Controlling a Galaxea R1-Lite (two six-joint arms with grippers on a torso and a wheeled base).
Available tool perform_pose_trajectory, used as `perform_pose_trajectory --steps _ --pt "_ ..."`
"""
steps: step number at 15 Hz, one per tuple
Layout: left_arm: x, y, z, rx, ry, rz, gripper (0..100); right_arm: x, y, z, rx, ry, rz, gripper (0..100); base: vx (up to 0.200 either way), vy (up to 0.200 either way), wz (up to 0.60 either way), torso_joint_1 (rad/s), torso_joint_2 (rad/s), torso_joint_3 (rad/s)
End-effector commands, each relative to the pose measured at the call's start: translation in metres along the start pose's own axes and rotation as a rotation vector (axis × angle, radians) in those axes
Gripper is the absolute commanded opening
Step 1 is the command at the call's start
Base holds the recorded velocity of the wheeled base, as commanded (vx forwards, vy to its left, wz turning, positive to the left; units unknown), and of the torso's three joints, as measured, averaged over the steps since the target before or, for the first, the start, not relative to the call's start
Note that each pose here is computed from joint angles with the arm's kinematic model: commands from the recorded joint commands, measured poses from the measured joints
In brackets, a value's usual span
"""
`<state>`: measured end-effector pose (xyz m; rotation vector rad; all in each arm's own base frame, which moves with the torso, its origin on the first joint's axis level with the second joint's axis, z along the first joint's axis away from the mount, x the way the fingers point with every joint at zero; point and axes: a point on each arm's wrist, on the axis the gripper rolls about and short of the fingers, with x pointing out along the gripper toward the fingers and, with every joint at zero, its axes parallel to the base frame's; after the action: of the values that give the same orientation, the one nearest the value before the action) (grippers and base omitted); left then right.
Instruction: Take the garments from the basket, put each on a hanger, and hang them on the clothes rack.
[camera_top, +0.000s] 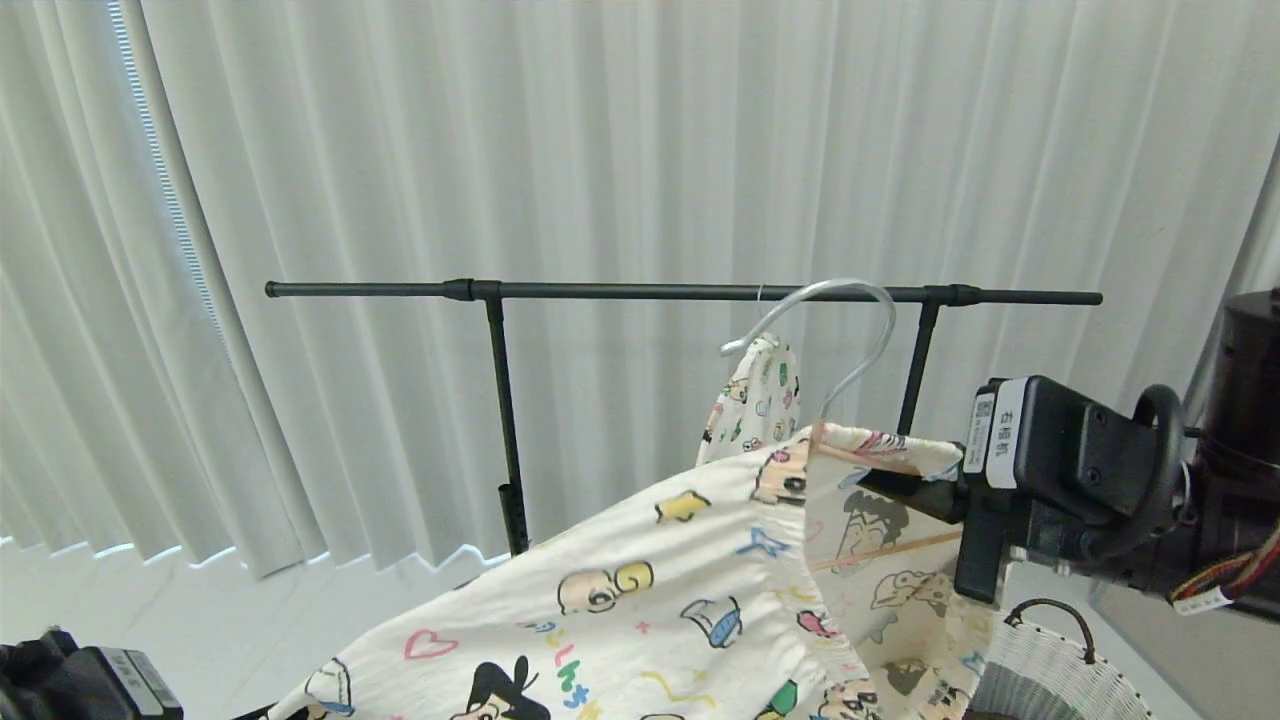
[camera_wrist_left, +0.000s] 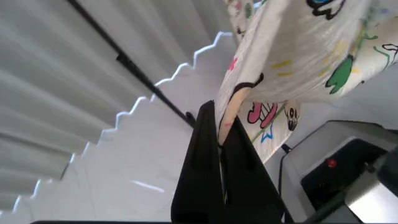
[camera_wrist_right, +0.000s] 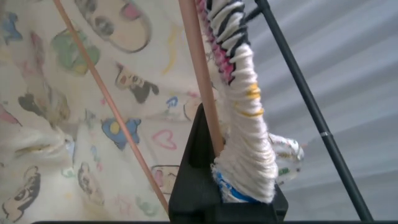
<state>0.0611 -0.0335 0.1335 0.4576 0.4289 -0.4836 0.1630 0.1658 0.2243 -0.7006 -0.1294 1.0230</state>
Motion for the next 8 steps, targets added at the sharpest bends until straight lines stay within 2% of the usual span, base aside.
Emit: perform_pose_trajectory --steps 1,4,6,8 --pt "0.0021 0.0082 -0.006 -0.065 0.063 0.11 0 -0.0047 -0.0075 -0.0042 0.029 0.014 -0.038 0 0.0 0.0 0.0 0.0 0.0 0.0" --pt "0.0029 0.0107 -0.0076 -0.08 0.083 0.141 0 -0.0079 -0.0098 -0.003 0.062 0.01 -0.053 0 0.0 0.0 0.0 0.0 0.0 0.0" --pt "0.0026 0.0108 -0.0071 -0.036 0.083 0.139 0 -0.0079 -0.0098 -0.003 0.062 0.01 -0.053 0 0.0 0.0 0.0 0.0 0.0 0.0" --pt "0.0023 0.011 -0.0067 -0.027 0.081 0.139 0 -0.0079 -0.0098 -0.003 0.062 0.01 -0.053 0 0.0 0.0 0.0 0.0 0.0 0.0"
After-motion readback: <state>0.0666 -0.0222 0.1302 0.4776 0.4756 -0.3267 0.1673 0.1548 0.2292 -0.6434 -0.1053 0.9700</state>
